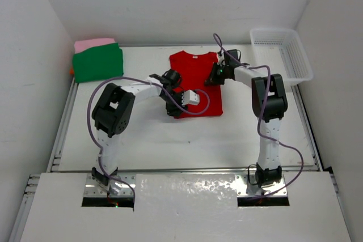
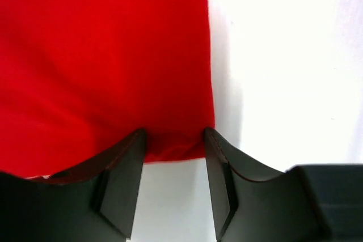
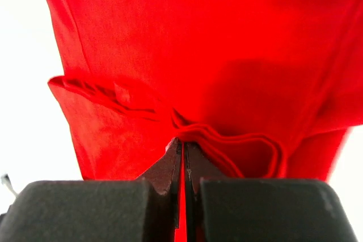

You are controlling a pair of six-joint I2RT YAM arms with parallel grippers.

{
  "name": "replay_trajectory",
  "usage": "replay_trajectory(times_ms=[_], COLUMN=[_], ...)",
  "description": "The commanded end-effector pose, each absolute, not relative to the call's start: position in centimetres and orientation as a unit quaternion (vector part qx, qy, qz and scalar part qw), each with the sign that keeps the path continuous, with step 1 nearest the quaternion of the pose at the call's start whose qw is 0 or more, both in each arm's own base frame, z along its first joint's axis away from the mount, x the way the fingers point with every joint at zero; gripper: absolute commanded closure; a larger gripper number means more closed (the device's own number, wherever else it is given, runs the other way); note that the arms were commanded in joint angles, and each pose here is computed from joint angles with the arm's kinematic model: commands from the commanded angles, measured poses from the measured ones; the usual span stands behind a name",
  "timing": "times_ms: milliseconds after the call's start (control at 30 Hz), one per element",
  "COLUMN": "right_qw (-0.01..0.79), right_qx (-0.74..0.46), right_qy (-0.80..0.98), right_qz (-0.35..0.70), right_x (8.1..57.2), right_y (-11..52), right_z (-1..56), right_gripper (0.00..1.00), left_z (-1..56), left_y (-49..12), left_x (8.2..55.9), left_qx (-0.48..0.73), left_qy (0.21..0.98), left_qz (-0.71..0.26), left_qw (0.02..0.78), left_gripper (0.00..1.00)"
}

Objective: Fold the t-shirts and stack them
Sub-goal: Fold the folded rectangular tshirt in 1/3 of the way, then grab one side of the 2/3 rectangular tshirt with both arms

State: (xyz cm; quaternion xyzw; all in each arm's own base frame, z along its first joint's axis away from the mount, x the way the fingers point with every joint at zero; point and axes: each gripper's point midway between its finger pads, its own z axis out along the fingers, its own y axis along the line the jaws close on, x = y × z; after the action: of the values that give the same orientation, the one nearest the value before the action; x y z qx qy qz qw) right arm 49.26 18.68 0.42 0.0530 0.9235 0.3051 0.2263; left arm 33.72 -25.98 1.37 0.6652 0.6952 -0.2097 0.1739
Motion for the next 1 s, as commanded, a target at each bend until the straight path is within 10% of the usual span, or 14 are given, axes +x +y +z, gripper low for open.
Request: replay_trajectory(times_ms=[0, 300, 567, 967], right_qw=[0.280, 0.269, 0.215, 0.139], right_qx=[0.047, -0.007, 0.000, 0.062], right_qy=[0.915, 0.937, 0.969, 0.966], right_qz=[0.286, 0.221, 0.125, 0.208], right_x=[52.3, 53.0, 44.1, 35.1], right_y=[17.4, 15.1, 10.5, 12.7], right_z=[3.2, 5.4, 8.0, 3.0], right_gripper=[1.00, 0.98, 0.47, 0.44], left_z=[0.3, 4.0, 8.5, 3.8], left_y=[-25.4, -26.2, -25.7, -25.9], left_x=[34.8, 36.8, 36.4, 35.3], left_qx=[0.682, 0.682, 0.757, 0.770], left_qy=[0.684, 0.680, 0.614, 0.596], left_qz=[-0.166, -0.137, -0.049, -0.038], left_qw=[0.199, 0.232, 0.218, 0.225], left_gripper=[0.56, 0.51, 0.46, 0.42])
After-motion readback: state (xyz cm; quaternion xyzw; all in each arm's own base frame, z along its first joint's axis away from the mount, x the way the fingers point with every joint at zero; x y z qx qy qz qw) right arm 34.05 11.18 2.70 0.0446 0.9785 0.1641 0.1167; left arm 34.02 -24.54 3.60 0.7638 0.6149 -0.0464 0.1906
